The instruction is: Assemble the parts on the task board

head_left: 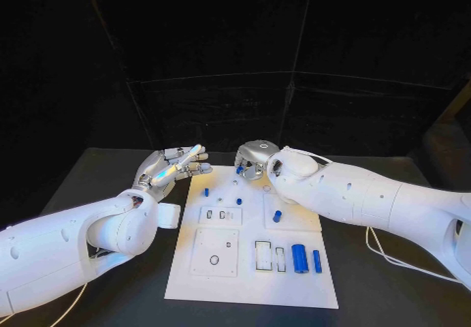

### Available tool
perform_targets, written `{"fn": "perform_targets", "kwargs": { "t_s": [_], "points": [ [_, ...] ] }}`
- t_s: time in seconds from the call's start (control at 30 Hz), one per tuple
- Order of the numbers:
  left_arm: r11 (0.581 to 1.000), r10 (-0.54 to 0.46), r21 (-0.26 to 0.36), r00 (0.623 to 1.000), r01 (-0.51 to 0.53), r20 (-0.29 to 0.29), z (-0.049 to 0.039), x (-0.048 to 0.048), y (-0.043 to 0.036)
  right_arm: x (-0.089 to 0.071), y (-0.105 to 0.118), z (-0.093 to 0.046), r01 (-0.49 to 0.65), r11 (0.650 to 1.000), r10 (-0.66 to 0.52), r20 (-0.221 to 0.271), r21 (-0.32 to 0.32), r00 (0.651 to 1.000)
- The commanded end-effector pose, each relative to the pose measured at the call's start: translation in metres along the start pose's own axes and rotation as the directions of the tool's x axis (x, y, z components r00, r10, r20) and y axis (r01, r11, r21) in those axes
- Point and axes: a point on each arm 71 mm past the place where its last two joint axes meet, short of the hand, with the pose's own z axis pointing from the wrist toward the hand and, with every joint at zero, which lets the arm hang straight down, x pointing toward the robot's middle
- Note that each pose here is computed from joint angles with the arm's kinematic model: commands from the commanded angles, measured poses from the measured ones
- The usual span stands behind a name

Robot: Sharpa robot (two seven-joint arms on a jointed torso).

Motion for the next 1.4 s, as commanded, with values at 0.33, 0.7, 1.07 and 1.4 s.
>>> {"fn": "perform_targets", "kwargs": {
  "t_s": [0.33,0.7,1.07,1.4],
  "points": [
    [1.0,0.0,0.01,1.0,0.0,-0.013,0.0007,0.0024,-0.0015,0.002,0.0,0.004,0.011,1.0,-0.011,-0.046,0.013,0.999],
    [1.0,0.001,0.01,1.0,-0.001,-0.012,0.0009,0.0022,-0.0016,0.003,0.003,0.005,0.01,1.0,-0.009,-0.043,0.014,0.999],
    [1.0,0.0,0.009,1.0,0.0,-0.013,0.0007,0.0021,-0.0017,-0.002,0.0,-0.001,-0.006,1.0,0.006,0.0,0.006,1.0],
    [1.0,0.002,0.011,1.0,-0.002,-0.009,-0.0002,-0.0019,-0.0025,-0.021,-0.042,-0.046,-0.151,0.986,0.146,0.077,0.068,0.986]
  ]
}}
